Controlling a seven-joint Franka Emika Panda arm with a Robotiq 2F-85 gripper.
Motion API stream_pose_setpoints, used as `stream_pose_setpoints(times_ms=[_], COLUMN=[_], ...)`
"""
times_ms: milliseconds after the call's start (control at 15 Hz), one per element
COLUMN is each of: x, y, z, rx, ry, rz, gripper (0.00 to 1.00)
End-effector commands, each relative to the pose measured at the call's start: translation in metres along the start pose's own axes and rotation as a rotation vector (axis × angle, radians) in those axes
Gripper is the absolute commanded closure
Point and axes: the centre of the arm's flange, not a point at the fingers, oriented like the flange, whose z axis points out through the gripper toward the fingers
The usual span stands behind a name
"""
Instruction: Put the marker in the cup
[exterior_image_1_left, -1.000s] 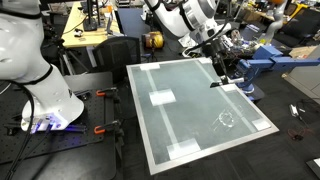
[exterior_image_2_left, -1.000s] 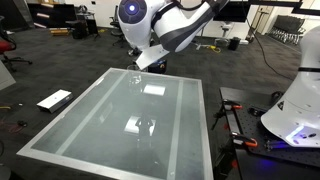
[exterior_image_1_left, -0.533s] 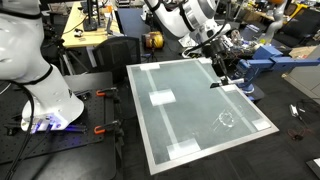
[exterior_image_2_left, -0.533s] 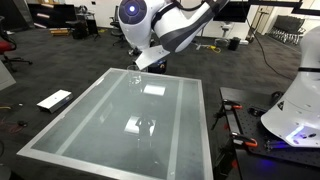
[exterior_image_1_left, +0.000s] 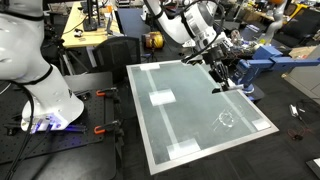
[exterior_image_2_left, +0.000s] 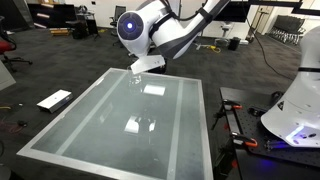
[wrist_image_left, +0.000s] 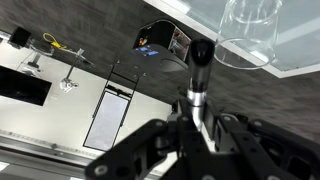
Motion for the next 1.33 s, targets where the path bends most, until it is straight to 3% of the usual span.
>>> stream_pose_setpoints(times_ms=[0, 467, 1267], x=[0.000, -0.003, 0.007], y=[-0.019, -0.036, -0.042], z=[0.011, 0.032, 0.085], rx=[-0.018, 0.041, 0.136], ry=[0.083, 0.171, 0.135], rz=[0.091, 0.153, 0.175], gripper=[0.95, 0.95, 0.95])
